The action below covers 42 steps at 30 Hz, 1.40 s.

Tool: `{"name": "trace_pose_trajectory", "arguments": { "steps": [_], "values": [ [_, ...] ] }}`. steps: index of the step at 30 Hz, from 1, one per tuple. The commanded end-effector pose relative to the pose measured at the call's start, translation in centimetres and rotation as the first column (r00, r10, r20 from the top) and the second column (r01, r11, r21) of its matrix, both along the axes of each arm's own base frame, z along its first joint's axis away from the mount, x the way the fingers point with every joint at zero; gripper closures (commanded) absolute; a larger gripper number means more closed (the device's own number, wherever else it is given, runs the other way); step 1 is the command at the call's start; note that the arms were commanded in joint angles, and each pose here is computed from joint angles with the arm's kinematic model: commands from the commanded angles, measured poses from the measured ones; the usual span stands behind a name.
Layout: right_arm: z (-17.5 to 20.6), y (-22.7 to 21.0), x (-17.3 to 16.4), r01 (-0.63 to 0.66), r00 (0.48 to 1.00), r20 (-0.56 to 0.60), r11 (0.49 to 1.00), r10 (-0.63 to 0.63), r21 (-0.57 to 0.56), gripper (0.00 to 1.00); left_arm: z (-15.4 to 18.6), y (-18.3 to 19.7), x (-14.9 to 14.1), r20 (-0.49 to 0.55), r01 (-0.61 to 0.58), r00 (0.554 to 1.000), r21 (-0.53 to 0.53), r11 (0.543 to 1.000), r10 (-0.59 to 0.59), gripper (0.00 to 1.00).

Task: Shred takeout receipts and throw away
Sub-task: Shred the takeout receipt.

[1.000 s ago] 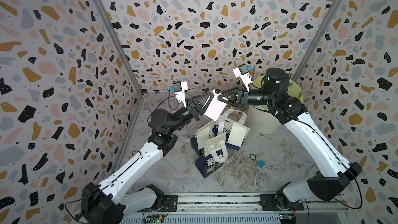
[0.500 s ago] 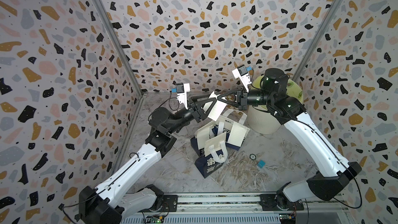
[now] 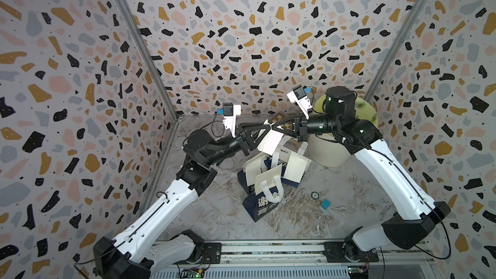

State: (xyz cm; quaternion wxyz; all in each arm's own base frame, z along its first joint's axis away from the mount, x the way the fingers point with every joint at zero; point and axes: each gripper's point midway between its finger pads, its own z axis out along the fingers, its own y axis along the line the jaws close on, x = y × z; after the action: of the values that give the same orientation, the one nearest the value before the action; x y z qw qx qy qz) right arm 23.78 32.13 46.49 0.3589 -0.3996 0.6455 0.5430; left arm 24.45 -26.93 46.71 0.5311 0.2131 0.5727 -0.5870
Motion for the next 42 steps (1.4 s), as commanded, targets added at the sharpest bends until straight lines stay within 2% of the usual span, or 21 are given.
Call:
{"name": "trace_pose_trajectory", "arguments": {
  "steps": [1, 3, 8, 12, 15, 17, 21, 28, 31, 35, 38, 40, 42],
  "values": [
    [1.5, -0.1, -0.8, -0.011, 0.999, 0.052, 1.000, 0.011, 0.015, 1.00, 1.8, 0.1, -1.0, 0.047, 0.028, 0.999, -0.038, 0.999, -0.026, 0.77],
    [1.6, 0.1, -0.9, -0.012, 0.998, 0.055, 1.000, 0.011, 0.015, 1.00, 1.8, 0.1, -0.9, 0.041, 0.025, 0.999, -0.042, 0.999, -0.023, 0.81],
    [1.1, 0.4, -0.9, -0.010, 0.998, 0.055, 1.000, 0.010, -0.005, 1.00, 1.4, 0.1, -0.5, 0.028, 0.014, 1.000, -0.037, 0.999, -0.013, 1.00],
    [0.5, 0.6, -1.0, 0.016, 0.995, 0.097, 0.999, -0.012, -0.042, 1.00, 1.5, 0.7, 0.2, 0.011, -0.043, 0.999, -0.051, 0.998, 0.044, 1.00],
    [0.6, 0.9, -1.6, 0.050, 0.976, 0.217, 0.996, -0.034, -0.068, 1.00, 1.1, 1.4, 1.4, -0.068, -0.114, 0.992, -0.068, 0.991, 0.109, 1.00],
    [1.0, 1.2, -2.3, 0.073, 0.942, 0.334, 0.994, -0.042, -0.081, 1.00, 0.4, 1.5, 2.3, -0.149, -0.138, 0.981, -0.081, 0.987, 0.125, 1.00],
    [1.4, 1.7, -3.4, 0.124, 0.840, 0.540, 0.986, -0.045, -0.110, 1.00, -0.5, 1.1, 3.0, -0.272, -0.124, 0.958, -0.100, 0.987, 0.093, 1.00],
    [1.2, 3.1, -5.2, 0.217, 0.613, 0.790, 0.957, 0.020, -0.193, 1.00, -0.3, 0.7, 2.6, -0.296, -0.092, 0.953, -0.090, 0.992, 0.061, 1.00],
    [2.0, 3.2, -5.7, 0.224, 0.572, 0.820, 0.959, 0.016, -0.175, 1.00, -0.9, 0.8, 2.7, -0.305, -0.101, 0.949, -0.063, 0.993, 0.078, 1.00],
    [3.8, 2.9, -7.6, 0.146, 0.581, 0.814, 0.983, 0.003, -0.108, 1.00, -2.7, 1.2, 3.6, -0.329, -0.159, 0.932, -0.005, 0.987, 0.148, 1.00],
    [5.6, 2.3, -9.1, 0.064, 0.641, 0.767, 0.997, -0.011, -0.040, 1.00, -4.3, 1.5, 4.7, -0.328, -0.214, 0.920, 0.042, 0.976, 0.216, 1.00],
    [7.5, 1.2, -9.5, 0.014, 0.702, 0.711, 0.999, -0.040, 0.043, 1.00, -5.3, 1.7, 5.4, -0.338, -0.249, 0.906, 0.063, 0.967, 0.255, 1.00],
    [9.4, -0.3, -9.2, 0.004, 0.742, 0.665, 0.992, -0.087, 0.125, 1.00, -5.9, 1.7, 6.0, -0.344, -0.267, 0.898, 0.072, 0.961, 0.275, 1.00]
  ]
}}
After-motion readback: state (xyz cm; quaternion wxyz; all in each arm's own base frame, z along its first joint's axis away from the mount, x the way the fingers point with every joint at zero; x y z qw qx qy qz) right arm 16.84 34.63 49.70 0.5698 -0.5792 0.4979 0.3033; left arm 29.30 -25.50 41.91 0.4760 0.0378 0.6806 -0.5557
